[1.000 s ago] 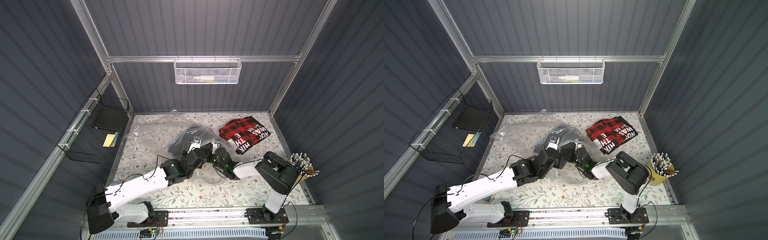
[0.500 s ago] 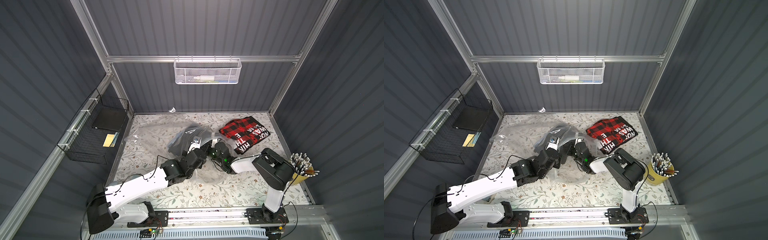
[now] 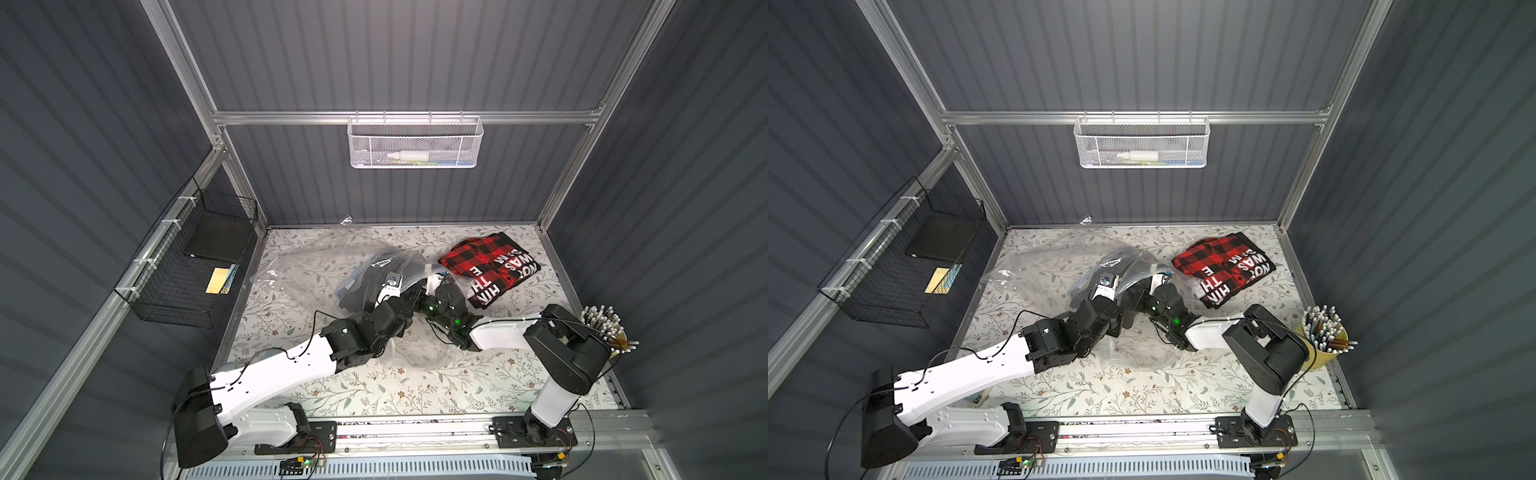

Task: Take the shirt out of the vacuum bag
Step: Take out the shirt from the vacuum bag.

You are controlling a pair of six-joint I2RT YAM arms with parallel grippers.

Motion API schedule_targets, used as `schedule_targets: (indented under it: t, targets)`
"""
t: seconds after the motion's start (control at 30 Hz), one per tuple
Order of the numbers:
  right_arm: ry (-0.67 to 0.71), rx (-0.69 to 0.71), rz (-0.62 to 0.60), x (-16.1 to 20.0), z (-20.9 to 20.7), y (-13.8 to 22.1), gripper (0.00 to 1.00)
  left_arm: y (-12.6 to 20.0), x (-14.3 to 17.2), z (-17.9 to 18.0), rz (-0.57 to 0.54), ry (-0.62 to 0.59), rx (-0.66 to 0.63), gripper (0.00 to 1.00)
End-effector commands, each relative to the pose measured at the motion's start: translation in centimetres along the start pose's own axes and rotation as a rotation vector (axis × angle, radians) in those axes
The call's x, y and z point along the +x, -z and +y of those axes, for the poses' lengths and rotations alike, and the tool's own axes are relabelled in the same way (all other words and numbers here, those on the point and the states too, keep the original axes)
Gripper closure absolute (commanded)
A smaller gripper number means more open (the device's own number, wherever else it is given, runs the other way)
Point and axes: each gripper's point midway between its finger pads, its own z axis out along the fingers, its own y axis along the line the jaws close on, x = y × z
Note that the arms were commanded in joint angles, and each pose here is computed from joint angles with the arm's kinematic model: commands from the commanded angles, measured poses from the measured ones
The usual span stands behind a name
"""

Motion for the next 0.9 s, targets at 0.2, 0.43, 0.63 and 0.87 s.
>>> schedule_targets:
  t: [0.2, 0.43, 0.63, 0.87]
  targets:
    - [0.026, -0.073, -0.016, -0.4, 3.1, 4.3, 1.0, 0.3, -0.1, 0.1, -0.004, -0.007, -0.004, 1.0]
    - [0.072, -0.092, -0.049, -2.0, 5.1, 7.0, 1.0, 0.1, 0.0, 0.0, -0.002, -0.015, -0.005, 1.0]
    - [0.1, -0.126, -0.104, -4.0, 7.2, 9.9, 1.0, 0.0, 0.4, 0.5, 0.0, -0.027, -0.022, 1.0]
    - [0.119, -0.175, -0.143, -5.6, 9.6, 12.8, 1.0, -0.1, 0.9, 1.3, 0.0, -0.046, -0.062, 1.0]
